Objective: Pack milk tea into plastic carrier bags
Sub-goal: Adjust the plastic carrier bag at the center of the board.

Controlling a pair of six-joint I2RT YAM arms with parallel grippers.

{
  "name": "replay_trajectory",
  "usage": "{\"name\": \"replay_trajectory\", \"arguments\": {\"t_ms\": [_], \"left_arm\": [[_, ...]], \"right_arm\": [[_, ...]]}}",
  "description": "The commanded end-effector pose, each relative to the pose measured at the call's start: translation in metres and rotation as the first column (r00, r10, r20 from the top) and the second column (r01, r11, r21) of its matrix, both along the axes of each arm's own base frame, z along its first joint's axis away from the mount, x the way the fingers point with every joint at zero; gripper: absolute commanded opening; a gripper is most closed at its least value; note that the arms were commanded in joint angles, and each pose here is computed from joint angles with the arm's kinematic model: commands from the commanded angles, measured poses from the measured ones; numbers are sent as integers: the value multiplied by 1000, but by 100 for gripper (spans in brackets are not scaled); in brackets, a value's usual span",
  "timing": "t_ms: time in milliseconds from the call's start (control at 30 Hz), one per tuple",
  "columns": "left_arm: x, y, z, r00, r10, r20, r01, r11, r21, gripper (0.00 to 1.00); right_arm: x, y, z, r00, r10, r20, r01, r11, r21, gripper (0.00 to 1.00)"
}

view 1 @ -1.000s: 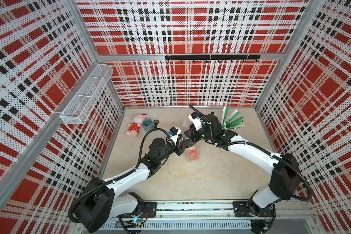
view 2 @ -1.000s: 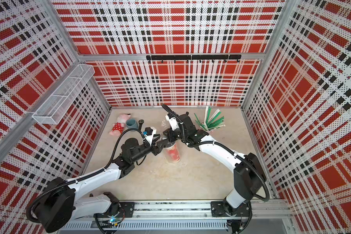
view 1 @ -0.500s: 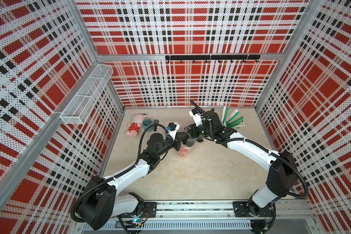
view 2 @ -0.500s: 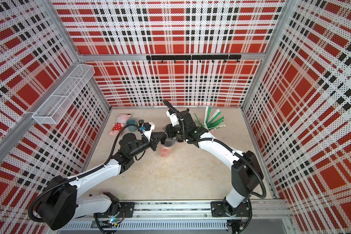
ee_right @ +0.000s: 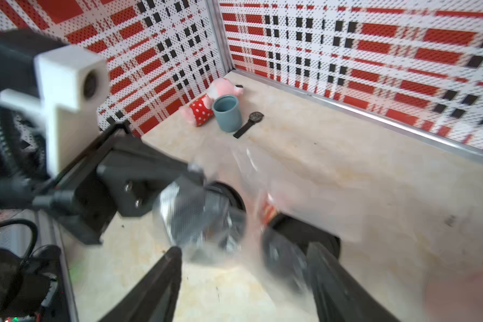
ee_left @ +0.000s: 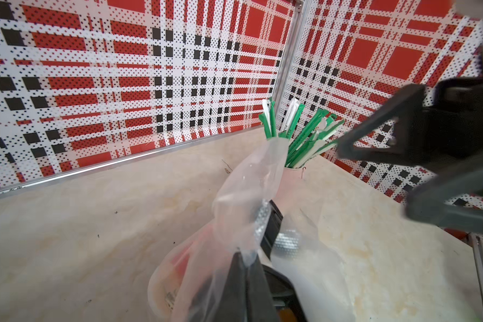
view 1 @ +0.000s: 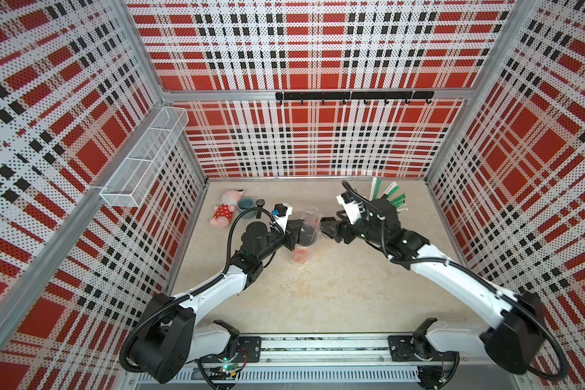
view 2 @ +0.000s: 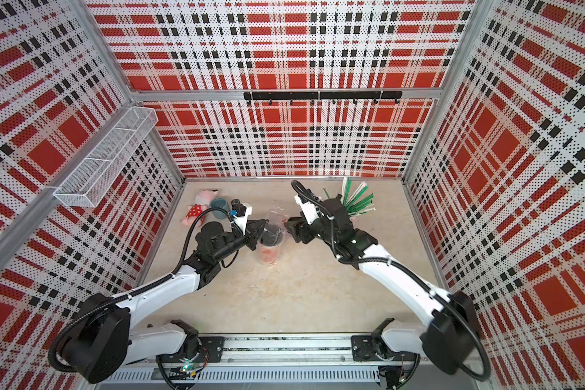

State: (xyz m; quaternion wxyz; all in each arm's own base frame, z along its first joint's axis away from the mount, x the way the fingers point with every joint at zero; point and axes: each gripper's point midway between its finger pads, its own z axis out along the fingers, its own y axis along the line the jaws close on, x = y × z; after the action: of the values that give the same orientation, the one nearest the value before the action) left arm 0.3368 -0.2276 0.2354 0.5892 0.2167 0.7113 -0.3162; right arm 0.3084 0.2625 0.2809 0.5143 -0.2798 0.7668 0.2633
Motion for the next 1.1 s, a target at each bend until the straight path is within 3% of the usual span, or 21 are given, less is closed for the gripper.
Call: {"name": "replay_trajectory", "arguments": {"t_ms": [0,133,233,433,600,733,1033,1067], "left_arm": [[3,11,3,999,38,4,-37,999,-19,0],[4,13,2,999,39,0,-39,999,-27,0],[6,14,2,999,44,-1,-44,999,-29,0],[7,16,0,999,50,-7,-50,998,-29,0],[7,16,-1,999,49,-8,-49,998,-29,0],[7,16,-1,999,50,-6,-50,998,-26,0],[9,19,-1,998,57,-9,-57,998,-27,0],[9,20,-1,998,58,-8,-58,998,-27,0]], "right_arm": [[-1,-24,11,964,-3,267,31,995,-98,80],[-18,-25,-24,904,165,395,-46,955,-294,84],[-12,-27,-43,879,188,438,-21,933,-360,86],[20,-16,-67,900,165,403,15,914,-406,84],[33,-9,-64,894,128,429,38,933,-357,81],[36,3,-63,900,146,410,-5,946,-325,72],[43,9,-77,932,164,323,-37,930,-366,33],[42,9,-79,935,174,309,-49,926,-373,33]]}}
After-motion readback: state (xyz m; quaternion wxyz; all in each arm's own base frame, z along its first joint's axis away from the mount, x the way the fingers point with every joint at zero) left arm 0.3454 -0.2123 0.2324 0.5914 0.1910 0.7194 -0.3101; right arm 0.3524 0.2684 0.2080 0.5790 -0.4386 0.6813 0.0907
